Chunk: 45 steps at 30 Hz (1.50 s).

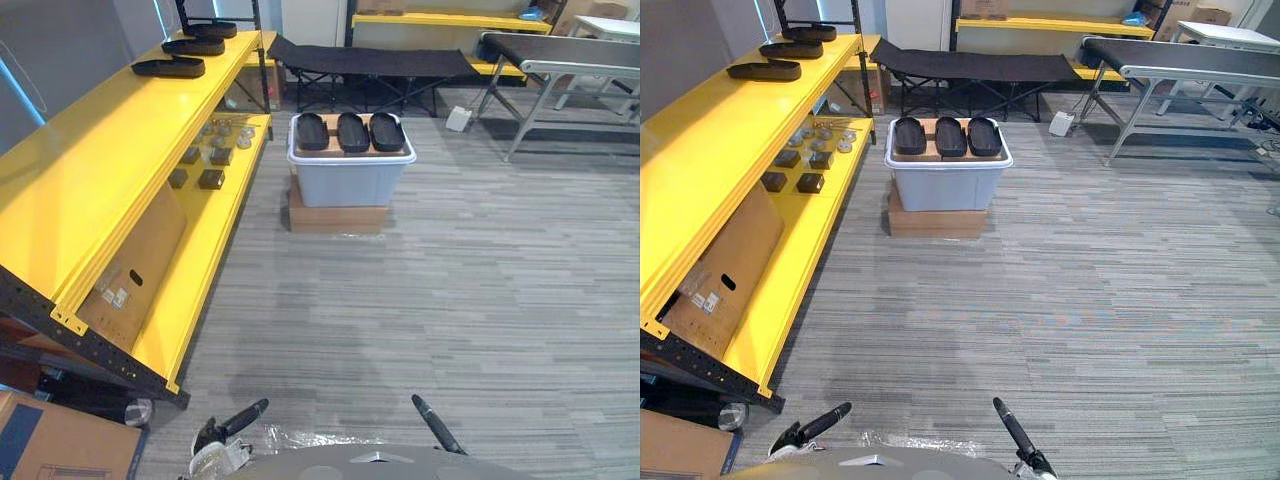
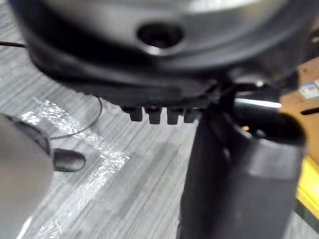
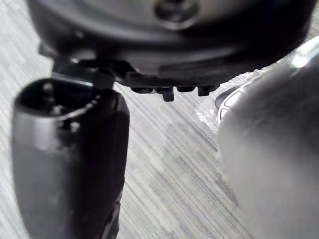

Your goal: Walk over and take three plastic housings, then place them on the shelf

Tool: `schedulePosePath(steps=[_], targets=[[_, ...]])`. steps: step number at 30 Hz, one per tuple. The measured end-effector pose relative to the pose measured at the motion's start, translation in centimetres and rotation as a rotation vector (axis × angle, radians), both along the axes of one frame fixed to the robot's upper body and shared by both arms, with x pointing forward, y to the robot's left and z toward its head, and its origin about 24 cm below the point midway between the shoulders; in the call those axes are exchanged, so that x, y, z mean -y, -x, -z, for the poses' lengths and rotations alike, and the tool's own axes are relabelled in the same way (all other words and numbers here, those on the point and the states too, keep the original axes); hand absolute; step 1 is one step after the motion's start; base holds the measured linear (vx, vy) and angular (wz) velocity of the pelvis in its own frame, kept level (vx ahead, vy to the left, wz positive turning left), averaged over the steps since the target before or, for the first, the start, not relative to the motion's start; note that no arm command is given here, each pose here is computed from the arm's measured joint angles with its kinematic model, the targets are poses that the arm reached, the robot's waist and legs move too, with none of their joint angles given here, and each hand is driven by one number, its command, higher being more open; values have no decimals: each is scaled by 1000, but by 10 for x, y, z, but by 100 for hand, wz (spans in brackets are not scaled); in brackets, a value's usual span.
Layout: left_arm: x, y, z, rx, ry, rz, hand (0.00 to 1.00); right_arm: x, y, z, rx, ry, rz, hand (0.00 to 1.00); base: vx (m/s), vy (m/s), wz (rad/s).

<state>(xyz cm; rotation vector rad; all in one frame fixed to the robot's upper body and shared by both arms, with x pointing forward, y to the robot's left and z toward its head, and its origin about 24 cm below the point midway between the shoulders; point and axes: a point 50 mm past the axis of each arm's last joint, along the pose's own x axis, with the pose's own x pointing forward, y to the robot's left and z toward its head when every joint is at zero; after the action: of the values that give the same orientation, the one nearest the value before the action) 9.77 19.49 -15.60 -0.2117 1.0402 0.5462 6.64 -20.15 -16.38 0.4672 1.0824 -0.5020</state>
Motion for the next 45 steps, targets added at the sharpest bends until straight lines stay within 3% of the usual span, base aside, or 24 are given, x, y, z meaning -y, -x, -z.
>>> schedulePosePath(steps=[2,7,14,20,23,31,34,39,42,45], targets=[[4,-17,-8,69,-30,143,100,-4,-17,-4,60,15,-73,100,-49,-7,6],[19,-43,-16,155,-1,258,100,-3,-43,-11,142,56,-170,100,-12,1,2],[18,-49,-18,186,38,305,100,5,-54,-15,159,84,-205,100,-6,-16,-1],[34,-57,-19,206,147,334,100,15,-58,-17,150,105,-109,100,-29,42,7],[31,-50,-16,179,159,313,100,9,-34,-10,101,60,-9,100,79,16,22],[14,-35,-12,156,190,150,100,8,-1,-2,6,63,10,100,278,-138,2],[20,-20,-7,129,210,129,100,16,9,-2,-17,88,1,100,493,-327,4],[18,-36,-15,232,227,40,100,18,-11,-5,27,121,-59,100,498,-317,-21],[19,-49,-21,281,235,70,100,15,-31,-9,77,145,-83,100,466,-180,-66],[36,-62,-30,365,305,133,100,16,-63,-20,162,218,-104,100,305,43,-46]])
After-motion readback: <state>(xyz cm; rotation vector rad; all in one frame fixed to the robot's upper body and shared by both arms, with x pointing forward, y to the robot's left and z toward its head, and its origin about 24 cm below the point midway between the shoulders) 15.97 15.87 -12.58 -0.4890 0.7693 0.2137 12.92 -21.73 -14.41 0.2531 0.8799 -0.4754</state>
